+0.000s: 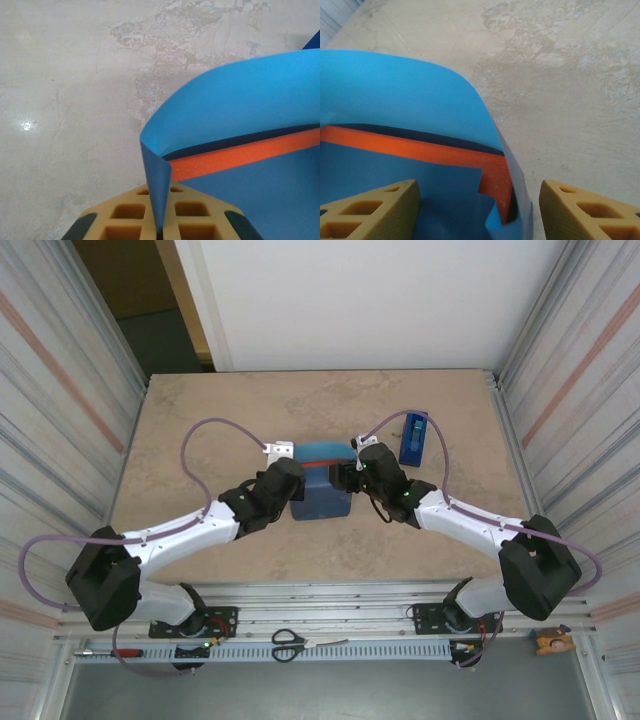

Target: Wrap the gift box in paper

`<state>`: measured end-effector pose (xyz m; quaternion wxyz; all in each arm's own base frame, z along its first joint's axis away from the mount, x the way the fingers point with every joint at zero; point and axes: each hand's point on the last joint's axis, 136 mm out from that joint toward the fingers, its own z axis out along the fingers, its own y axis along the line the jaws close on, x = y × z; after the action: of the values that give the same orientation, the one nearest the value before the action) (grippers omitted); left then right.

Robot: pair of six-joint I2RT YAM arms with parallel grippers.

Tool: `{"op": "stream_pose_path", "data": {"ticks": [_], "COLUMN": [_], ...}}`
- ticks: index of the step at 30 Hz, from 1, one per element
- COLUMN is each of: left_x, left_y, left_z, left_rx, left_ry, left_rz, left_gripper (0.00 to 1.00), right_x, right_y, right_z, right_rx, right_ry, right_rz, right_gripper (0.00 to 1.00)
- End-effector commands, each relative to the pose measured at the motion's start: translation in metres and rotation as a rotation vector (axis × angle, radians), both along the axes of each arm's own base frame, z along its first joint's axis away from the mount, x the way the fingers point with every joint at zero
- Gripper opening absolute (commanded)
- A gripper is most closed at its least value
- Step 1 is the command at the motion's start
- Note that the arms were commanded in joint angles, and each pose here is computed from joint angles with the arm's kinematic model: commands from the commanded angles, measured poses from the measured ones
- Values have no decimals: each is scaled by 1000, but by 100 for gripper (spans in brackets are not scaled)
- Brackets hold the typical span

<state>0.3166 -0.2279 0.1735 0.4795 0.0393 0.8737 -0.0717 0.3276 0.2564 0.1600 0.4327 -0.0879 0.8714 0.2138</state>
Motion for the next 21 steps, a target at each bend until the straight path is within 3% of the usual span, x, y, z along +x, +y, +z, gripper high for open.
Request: {"op": "stream_pose_path", "data": {"ticks": [1, 5, 7, 13, 15, 19, 21], "left_x": [3, 3, 3, 8, 11, 14, 15], "left_y": [-10, -10, -9, -7, -6, -9, -12], "left_z": [9, 8, 5, 16, 14, 10, 12], "left_rx": [-31, -32, -26, -3, -9, -14, -20], "left_ry": [-12, -7, 0, 4, 11, 27, 24], "left_rz": [-14, -13, -5, 10, 11, -4, -15], "left_gripper": [8, 11, 21, 33, 28, 1, 0], "right_x": [-22, -23, -23, -23, -22, -22, -23], "right_y": [-20, -21, -21, -20, -20, -21, -22], "right_z": [-50, -50, -50, -46, -46, -48, -49], "right_rx": [-158, -169, -171, -170, -175, -186, -189], "right_ry": [146, 149, 147, 135, 136, 142, 144], "right_rz": [-7, -10, -12, -19, -18, -20, -21], "right_gripper": [63, 63, 63, 63, 63, 63, 63]}}
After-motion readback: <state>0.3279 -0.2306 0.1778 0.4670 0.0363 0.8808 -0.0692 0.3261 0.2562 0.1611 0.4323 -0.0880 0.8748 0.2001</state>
